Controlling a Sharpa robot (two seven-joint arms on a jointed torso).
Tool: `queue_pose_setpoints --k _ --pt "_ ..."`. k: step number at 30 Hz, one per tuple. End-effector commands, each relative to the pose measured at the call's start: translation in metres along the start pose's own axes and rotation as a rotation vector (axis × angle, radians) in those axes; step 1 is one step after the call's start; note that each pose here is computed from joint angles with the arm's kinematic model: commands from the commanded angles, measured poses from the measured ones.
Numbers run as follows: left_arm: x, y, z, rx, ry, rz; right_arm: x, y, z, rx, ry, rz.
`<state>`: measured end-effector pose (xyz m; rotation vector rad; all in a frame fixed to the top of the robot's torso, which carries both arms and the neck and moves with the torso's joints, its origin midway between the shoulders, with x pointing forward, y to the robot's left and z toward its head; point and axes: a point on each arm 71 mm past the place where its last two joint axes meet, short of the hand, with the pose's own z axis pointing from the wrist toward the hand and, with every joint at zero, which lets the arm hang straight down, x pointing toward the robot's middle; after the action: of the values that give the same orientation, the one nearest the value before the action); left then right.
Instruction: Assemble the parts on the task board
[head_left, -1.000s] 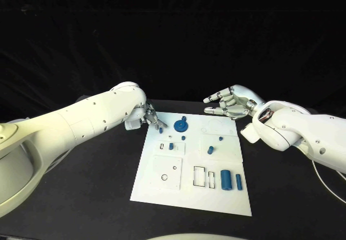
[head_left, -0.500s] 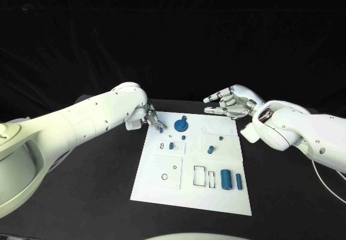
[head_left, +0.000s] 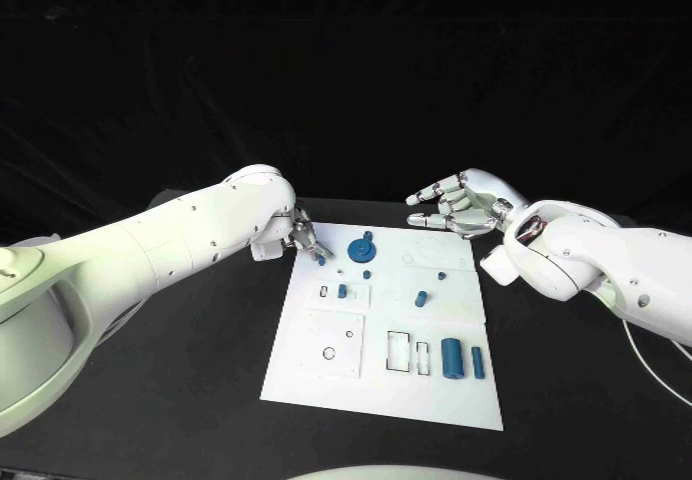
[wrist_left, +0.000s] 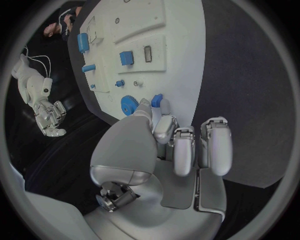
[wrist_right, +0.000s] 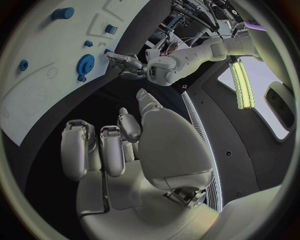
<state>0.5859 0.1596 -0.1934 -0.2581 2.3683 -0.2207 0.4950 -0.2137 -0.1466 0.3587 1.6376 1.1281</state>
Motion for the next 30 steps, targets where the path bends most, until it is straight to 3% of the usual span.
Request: queue_pose_setpoints --k 1,22,30 --pt "0.0006 -0.0018 0.0003 0.005 0.003 -0.001 0.0016 0.0006 0.0003 -0.008 0.014 -0.005" --pt "0.0011 -0.0022 0.0015 0.037 -0.01 -0.029 0.0026 -0.0003 0.0001 -0.006 0.023 -0.003" --pt "0.0008 0.0039 -0.0075 0.092 -0.046 -0.079 0.0019 -0.0012 -0.0007 -0.002 0.023 -0.003"
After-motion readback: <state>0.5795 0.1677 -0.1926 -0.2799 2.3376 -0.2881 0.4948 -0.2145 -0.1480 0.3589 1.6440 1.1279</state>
